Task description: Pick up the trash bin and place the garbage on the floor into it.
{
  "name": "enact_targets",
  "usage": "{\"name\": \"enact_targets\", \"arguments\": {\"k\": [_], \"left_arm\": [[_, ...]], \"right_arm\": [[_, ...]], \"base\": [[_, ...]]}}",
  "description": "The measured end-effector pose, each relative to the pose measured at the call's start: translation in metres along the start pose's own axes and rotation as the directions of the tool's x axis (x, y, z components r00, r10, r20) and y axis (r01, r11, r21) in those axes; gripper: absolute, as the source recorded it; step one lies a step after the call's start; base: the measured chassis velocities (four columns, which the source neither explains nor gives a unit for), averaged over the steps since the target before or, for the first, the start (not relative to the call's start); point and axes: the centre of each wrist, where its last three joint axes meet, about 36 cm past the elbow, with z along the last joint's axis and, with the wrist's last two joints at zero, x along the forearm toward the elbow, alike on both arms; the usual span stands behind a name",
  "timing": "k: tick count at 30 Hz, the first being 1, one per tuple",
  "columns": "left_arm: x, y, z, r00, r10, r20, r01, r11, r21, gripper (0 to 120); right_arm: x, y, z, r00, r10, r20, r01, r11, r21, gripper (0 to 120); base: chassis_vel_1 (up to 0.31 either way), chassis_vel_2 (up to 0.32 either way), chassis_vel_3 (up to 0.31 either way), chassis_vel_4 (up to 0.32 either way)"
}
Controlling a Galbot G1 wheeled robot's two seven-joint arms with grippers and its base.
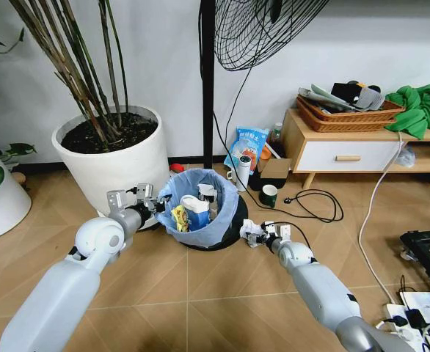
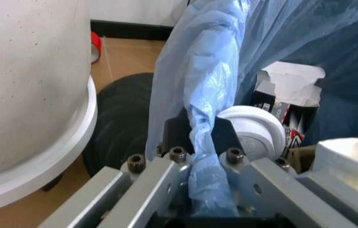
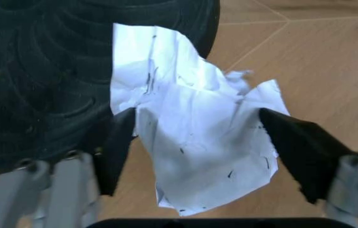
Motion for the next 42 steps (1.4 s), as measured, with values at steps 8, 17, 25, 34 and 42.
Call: {"name": "enact_targets", "arguments": {"k": [8,17,25,34,42], "left_arm": [[0.000,0.000,-0.001,1.000,0.001,0.004,-0.001,1.000,-0.001,0],[0.001,0.002,-0.002,1.000,-0.002,0.009,0.002,1.000,-0.003,0],[0.003,0.002,-0.001,1.000,-0.003,0.012,0.003,1.000,-0.003,0],[0.004,0.000,-0.001,1.000,0.000,0.015,0.000,1.000,-0.006,0],[0.007,0.000,0.004,1.000,-0.003,0.008,0.003,1.000,-0.009,0]], "right_arm": [[-0.001,-0.002,0.009,1.000,-0.001,-0.011,0.001,1.000,0.000,38],[0.001,0.000,0.015,1.000,-0.002,-0.012,0.002,1.000,-0.001,4],[0.008,-0.002,0.016,1.000,0.012,0.004,-0.012,1.000,-0.003,0],[0.030,-0.011,0.007,0.998,0.021,0.054,-0.021,1.000,-0.009,0],[0.073,-0.013,-0.035,0.984,0.005,0.177,-0.003,1.000,-0.011,0]], "base": [[0.000,0.000,0.000,0.000],[0.000,0.000,0.000,0.000],[0.000,0.000,0.000,0.000],[0.000,0.000,0.000,0.000],[0.000,0.000,0.000,0.000]]}}
